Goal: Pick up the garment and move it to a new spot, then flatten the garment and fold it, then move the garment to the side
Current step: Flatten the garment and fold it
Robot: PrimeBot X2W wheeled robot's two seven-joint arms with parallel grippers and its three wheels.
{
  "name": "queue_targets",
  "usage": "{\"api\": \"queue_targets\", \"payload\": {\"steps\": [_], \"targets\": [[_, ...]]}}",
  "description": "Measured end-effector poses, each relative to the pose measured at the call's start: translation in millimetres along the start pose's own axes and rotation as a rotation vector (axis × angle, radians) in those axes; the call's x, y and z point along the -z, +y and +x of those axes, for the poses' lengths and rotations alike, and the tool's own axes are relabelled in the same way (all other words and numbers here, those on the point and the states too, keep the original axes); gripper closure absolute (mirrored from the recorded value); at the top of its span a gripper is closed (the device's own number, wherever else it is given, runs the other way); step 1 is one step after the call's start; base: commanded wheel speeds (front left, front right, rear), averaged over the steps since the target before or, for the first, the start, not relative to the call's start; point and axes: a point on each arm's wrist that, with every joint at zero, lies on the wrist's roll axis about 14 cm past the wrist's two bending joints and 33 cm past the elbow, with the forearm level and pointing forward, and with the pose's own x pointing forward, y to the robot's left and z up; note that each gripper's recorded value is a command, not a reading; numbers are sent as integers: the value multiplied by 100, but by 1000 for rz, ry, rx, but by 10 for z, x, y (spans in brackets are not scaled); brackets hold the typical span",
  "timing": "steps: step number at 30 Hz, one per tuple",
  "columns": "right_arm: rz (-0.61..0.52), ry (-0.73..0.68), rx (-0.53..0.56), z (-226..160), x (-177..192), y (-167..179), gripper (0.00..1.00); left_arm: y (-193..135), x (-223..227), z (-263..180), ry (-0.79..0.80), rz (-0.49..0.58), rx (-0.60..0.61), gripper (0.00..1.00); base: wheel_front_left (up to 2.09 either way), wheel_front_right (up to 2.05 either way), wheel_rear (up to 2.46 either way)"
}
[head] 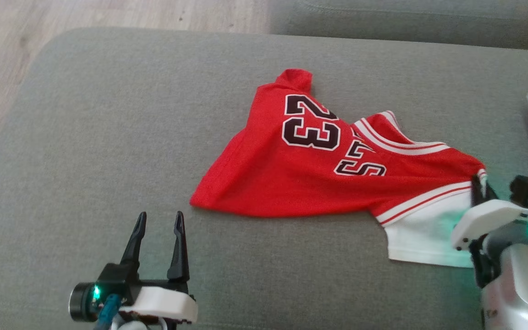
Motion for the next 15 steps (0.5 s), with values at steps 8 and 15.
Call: {"api": "queue_targets", "payload": {"steps": [8, 15], "targets": [[20, -26, 143, -375, 110, -560, 100, -132, -24, 29, -10, -3, 43, 0, 0, 0, 0], [39, 20, 190, -575, 360, -730, 0, -188, 3, 52, 0, -2, 62, 0, 0, 0, 0]]}}
